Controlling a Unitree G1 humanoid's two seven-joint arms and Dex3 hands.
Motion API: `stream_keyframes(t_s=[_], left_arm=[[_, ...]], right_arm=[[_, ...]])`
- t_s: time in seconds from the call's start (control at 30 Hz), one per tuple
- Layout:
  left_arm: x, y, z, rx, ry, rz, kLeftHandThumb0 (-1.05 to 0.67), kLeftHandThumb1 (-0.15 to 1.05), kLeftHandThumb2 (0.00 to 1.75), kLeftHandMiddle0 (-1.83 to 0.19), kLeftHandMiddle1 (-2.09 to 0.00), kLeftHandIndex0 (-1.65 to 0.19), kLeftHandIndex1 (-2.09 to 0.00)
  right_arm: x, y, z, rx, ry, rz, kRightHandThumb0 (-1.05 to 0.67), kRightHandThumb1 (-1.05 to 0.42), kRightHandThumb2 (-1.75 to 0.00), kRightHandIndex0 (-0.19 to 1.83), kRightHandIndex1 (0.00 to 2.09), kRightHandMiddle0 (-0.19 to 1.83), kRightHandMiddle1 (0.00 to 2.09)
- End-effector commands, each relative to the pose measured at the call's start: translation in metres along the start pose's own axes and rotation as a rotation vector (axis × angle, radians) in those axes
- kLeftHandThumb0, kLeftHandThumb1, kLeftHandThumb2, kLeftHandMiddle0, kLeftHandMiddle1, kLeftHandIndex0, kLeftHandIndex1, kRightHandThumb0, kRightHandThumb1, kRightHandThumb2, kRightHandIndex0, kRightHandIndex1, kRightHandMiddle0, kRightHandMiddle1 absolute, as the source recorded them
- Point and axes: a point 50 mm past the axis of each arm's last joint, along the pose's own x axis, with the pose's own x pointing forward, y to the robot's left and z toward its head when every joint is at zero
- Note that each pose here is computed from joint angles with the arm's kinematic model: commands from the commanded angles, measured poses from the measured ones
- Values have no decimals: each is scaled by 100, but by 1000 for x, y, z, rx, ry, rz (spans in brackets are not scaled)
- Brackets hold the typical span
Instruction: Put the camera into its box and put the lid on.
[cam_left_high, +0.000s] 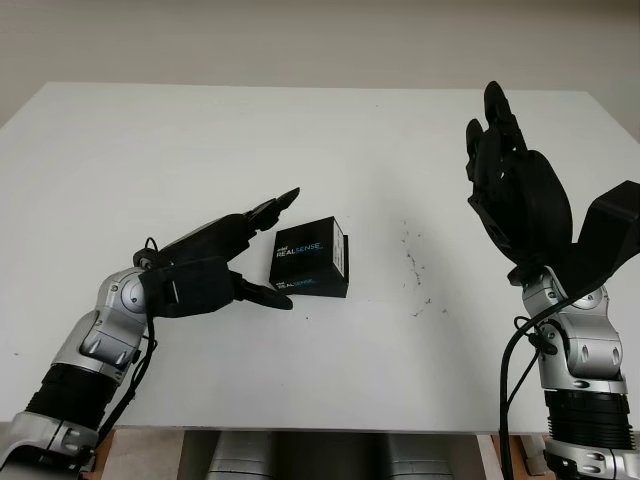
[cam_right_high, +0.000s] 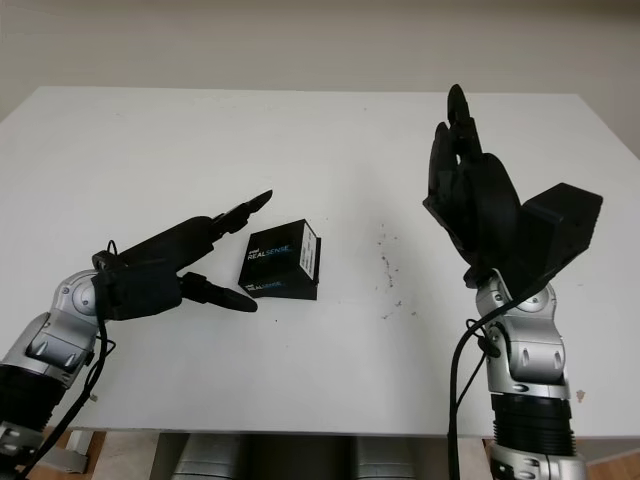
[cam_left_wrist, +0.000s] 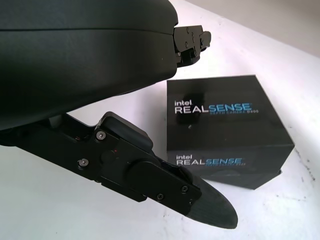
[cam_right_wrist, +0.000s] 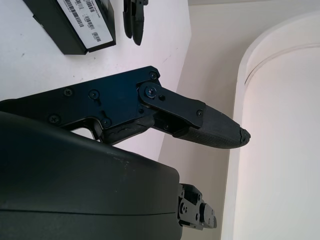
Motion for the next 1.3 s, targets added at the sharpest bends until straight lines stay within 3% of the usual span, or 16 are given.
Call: stream_keyframes(t_s=[0.0,0.23,0.53,0.93,0.97,1.0,1.07,1.27], left_arm=[[2,-5,4,11,-14,6,-88,89,5,15,-6,16,-6],[7,-14,6,-32,-29,-7,-75,86,5,13,-5,15,-6],[12,-21,8,-74,-64,5,-72,89,6,7,-7,10,-8],[13,-21,8,-107,-110,149,-34,92,6,-24,-21,-18,-22],[13,-21,8,-89,-109,161,-32,95,6,-22,-36,-19,-27],[13,-21,8,-76,-109,169,-30,97,6,-13,-67,-18,-40],[13,-20,9,-53,-116,190,-27,101,6,-7,-99,-11,-65],[13,-21,9,-74,-142,270,-17,105,16,-13,-141,-9,-120]], right_arm=[[1,-1,4,-11,-18,-2,-69,-105,-77,-19,0,-19,0],[0,-1,4,-15,-11,3,-69,-105,-78,-19,0,-19,0],[1,2,3,-5,-2,11,-69,-105,-78,-19,0,-19,0],[-1,2,0,4,5,-2,-70,-105,-78,-19,0,-19,0],[-1,2,0,5,6,-2,-69,-105,-78,-19,0,-19,0],[-2,2,0,5,7,-2,-69,-105,-78,-19,0,-19,0],[-2,2,0,3,6,0,-69,-105,-78,-19,0,-19,0],[-1,2,-1,-1,10,8,-68,-105,-80,-19,0,-19,0]])
